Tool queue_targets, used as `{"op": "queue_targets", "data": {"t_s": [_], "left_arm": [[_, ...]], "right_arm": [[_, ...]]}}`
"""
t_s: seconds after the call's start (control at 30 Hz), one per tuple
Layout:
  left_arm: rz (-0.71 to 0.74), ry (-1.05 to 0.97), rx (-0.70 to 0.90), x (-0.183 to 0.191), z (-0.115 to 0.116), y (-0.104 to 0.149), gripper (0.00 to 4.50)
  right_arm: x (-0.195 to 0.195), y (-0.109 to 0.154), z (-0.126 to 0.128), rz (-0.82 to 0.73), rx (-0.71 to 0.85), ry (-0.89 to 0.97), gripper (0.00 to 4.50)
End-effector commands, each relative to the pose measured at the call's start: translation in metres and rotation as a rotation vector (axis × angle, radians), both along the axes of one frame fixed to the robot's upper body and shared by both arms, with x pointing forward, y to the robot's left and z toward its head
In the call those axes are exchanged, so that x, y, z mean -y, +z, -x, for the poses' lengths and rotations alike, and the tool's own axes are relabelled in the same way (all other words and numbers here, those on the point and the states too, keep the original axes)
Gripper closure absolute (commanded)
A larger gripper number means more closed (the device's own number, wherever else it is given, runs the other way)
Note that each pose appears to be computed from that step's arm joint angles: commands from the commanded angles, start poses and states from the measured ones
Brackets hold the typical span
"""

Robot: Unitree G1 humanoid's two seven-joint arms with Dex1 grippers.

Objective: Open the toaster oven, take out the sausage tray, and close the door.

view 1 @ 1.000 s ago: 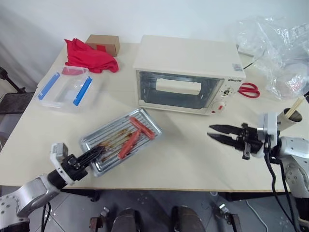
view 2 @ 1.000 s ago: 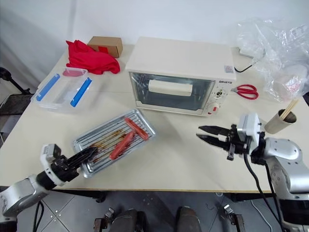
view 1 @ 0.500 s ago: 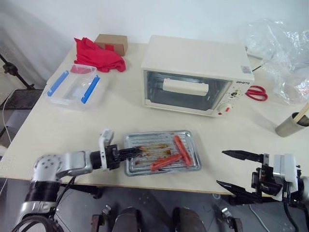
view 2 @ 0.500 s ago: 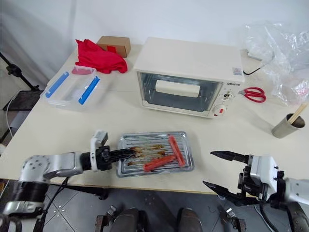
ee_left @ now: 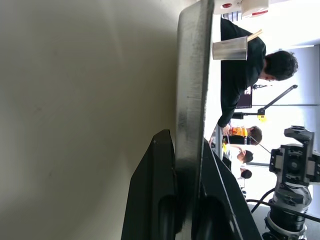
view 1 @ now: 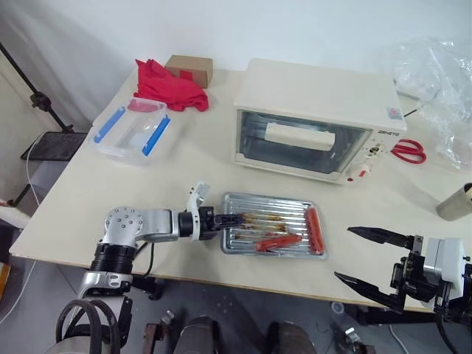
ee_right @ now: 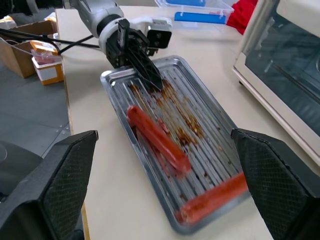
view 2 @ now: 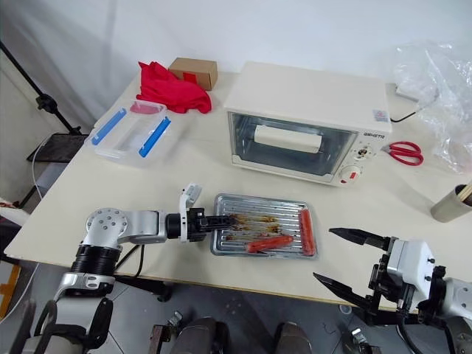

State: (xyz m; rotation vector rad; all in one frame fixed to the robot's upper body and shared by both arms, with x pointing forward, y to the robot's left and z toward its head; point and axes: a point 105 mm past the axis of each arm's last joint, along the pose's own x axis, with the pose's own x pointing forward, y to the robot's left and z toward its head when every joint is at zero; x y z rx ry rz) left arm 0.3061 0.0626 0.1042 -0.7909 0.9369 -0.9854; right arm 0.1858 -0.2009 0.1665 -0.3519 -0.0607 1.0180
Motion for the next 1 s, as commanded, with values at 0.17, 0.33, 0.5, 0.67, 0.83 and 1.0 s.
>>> {"op": "queue_targets", "data": {"t_s": [0.17,0.33,0.5,0.67,0.83,1.0], "left_arm": [[-0.107,-0.017,0.149,-0.005,-0.003,-0.009,2.48],[-0.147,0.008,0.331,-0.035,-0.008,0.004,1.1],[-0.245,-0.032,0.595,-0.08,-0.001,0.017,0.02],[-0.348,-0.113,0.976,-0.147,0.019,0.027,0.02],[-0.448,-0.06,1.201,-0.196,0.036,0.043,0.02],[-0.521,-0.079,1.295,-0.198,0.056,0.046,0.02]], "right_arm": [[-0.001,0.005,0.002,0.004,0.017,0.005,0.0],[0.003,-0.001,0.002,0.015,-0.015,0.009,0.0],[0.009,-0.006,0.001,0.027,-0.033,0.014,0.0],[0.018,-0.007,-0.005,0.031,-0.009,-0.007,0.0],[0.021,-0.007,-0.011,-0.001,-0.029,0.025,0.0],[0.021,-0.005,-0.02,0.0,-0.011,0.053,0.0]]}}
